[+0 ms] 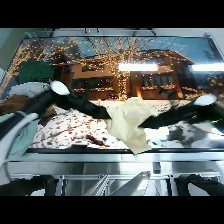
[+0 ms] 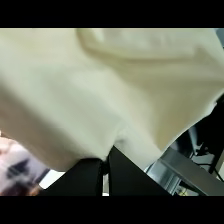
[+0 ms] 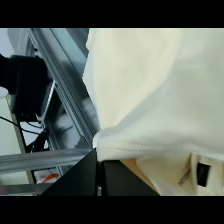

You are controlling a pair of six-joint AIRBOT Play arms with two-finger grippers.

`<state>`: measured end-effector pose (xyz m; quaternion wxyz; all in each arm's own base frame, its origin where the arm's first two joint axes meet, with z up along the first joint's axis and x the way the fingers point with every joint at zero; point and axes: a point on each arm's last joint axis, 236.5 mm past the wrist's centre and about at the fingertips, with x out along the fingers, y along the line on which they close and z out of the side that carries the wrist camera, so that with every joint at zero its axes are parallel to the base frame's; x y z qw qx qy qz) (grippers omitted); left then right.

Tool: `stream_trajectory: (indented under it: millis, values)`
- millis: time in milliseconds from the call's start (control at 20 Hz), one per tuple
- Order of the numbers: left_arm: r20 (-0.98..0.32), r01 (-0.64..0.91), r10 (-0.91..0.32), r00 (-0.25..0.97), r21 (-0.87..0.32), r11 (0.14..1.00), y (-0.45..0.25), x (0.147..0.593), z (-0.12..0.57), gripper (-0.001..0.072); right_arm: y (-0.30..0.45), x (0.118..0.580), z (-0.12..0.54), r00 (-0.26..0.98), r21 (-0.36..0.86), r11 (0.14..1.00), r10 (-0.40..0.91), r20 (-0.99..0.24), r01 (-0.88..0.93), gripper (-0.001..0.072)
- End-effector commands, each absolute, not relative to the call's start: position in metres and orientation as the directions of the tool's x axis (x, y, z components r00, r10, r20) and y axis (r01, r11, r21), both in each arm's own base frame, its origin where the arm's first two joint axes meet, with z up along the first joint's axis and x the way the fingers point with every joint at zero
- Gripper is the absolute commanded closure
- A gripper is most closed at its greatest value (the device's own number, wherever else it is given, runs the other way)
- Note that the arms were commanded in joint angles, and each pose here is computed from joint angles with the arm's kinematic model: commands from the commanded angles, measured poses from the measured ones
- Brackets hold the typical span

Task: Fold the shirts.

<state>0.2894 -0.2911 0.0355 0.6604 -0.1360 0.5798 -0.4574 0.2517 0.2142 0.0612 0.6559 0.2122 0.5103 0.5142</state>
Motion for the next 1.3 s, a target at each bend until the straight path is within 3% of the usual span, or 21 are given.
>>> stream_trajectory:
  millis: [0,150,300,400,500,650,800,950,1050,1100,1150,1200,1250]
  values:
    - [-0.541,0.608,-0.833,0.113,-0.626,0.489,-0.26,0.287,0.178,0.0703,0.192,0.266,0.189,0.17,0.635,0.403,0.902,-0.397,-0.659,0.0688]
    - [-0.381,0.737,-0.85,0.364,-0.44,0.513,-0.226,0.248,0.306,0.0692,0.189,0.238,0.31,0.386,0.349,0.463,0.882,-0.269,-0.815,0.0688]
    - [-0.223,0.805,-0.848,0.481,-0.272,0.528,-0.21,0.193,0.396,0.0692,0.185,0.201,0.401,0.567,0.083,0.572,0.82,-0.075,-0.816,0.0688]
    - [-0.162,0.81,-0.838,0.522,-0.215,0.546,-0.202,0.173,0.435,0.0692,0.176,0.185,0.439,0.645,-0.022,0.646,0.763,0.034,-0.763,0.0688]
    - [-0.227,0.801,-0.821,0.524,-0.196,0.566,-0.196,0.179,0.436,0.0692,0.165,0.194,0.449,0.695,-0.044,0.698,0.716,0.069,-0.715,0.0688]
    - [-0.391,0.768,-0.817,0.424,-0.324,0.553,-0.197,0.229,0.387,0.0691,0.166,0.254,0.399,0.645,0.142,0.651,0.758,-0.096,-0.745,0.0687]
    - [-0.617,0.606,-0.736,0.278,-0.482,0.633,-0.183,0.314,0.267,0.0691,0.179,0.327,0.297,0.501,0.391,0.582,0.813,-0.296,-0.713,0.0687]
    - [-0.708,0.494,-0.704,0.055,-0.594,0.635,-0.176,0.37,0.133,0.0693,0.177,0.397,0.159,0.394,0.601,0.607,0.795,-0.462,-0.52,0.0688]
    - [-0.712,0.393,-0.703,-0.005,-0.648,0.653,-0.174,0.407,0.058,0.0691,0.167,0.439,0.075,0.386,0.665,0.65,0.757,-0.527,-0.368,0.0687]
    - [-0.712,0.353,-0.701,-0.021,-0.662,0.661,-0.173,0.424,0.029,0.0605,0.156,0.459,0.043,0.413,0.668,0.68,0.725,-0.551,-0.304,0.0687]
    - [-0.708,0.332,-0.705,-0.031,-0.673,0.661,-0.171,0.438,0.013,0.033,0.145,0.475,0.02,0.433,0.666,0.701,0.698,-0.57,-0.253,0.0584]
    - [-0.707,0.313,-0.707,-0.026,-0.677,0.666,-0.166,0.453,0.003,0.0032,0.136,0.485,0.011,0.441,0.668,0.707,0.689,-0.576,-0.232,0.0338]
    - [-0.707,0.292,-0.708,-0.015,-0.68,0.673,-0.159,0.465,0.003,-0.0013,0.124,0.492,0.013,0.447,0.664,0.711,0.684,-0.577,-0.231,0.0279]
